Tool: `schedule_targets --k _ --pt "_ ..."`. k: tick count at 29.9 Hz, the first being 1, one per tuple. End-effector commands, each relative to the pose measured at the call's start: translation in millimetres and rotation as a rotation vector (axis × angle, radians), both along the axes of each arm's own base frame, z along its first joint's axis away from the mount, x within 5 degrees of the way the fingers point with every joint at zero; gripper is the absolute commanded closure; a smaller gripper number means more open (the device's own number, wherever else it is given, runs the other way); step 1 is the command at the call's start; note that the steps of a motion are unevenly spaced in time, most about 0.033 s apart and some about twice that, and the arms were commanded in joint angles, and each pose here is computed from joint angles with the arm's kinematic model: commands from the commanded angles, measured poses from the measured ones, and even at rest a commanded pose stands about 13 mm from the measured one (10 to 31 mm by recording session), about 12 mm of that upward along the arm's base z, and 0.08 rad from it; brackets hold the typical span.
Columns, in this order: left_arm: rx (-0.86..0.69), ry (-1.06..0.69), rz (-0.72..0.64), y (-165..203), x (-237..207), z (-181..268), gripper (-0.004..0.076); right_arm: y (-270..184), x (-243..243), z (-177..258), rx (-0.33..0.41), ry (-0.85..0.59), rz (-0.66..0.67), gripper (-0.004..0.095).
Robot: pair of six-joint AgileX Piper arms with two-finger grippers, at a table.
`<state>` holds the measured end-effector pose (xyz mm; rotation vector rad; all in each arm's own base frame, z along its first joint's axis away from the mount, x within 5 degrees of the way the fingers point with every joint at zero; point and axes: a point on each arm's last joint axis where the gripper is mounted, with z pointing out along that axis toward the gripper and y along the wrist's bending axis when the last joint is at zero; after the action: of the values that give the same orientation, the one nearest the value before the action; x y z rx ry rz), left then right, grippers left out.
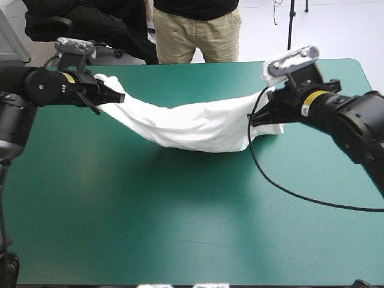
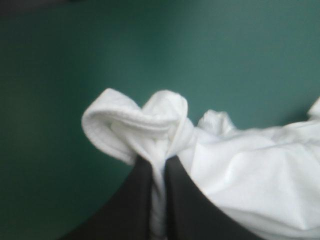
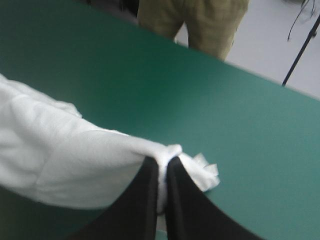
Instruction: Fold the cloth
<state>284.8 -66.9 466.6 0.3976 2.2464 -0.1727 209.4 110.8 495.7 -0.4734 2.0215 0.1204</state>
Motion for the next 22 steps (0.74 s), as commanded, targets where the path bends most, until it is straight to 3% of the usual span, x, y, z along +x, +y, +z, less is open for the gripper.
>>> schedule_targets --k 1,8,15,18,22 --pt "-0.125 -0.334 -0.016 5 -48 79 0.0741 -20 -24 66 0.089 -0.302 -0.005 0.0926" --pt "-0.285 -0.751 -0.063 15 -121 172 0.0741 -42 -64 137 0.145 -0.674 0.033 0.0926" --pt "-0.389 -1.052 -0.117 25 -185 221 0.0741 -65 -105 182 0.196 -0.943 0.032 0.0925" --pt "-0.402 -1.146 -0.161 27 -209 232 0.0741 -74 -120 193 0.211 -1.012 0.023 0.0925" --pt "-0.412 -1.184 -0.172 29 -222 236 0.0741 -76 -121 191 0.202 -0.975 0.016 0.0925"
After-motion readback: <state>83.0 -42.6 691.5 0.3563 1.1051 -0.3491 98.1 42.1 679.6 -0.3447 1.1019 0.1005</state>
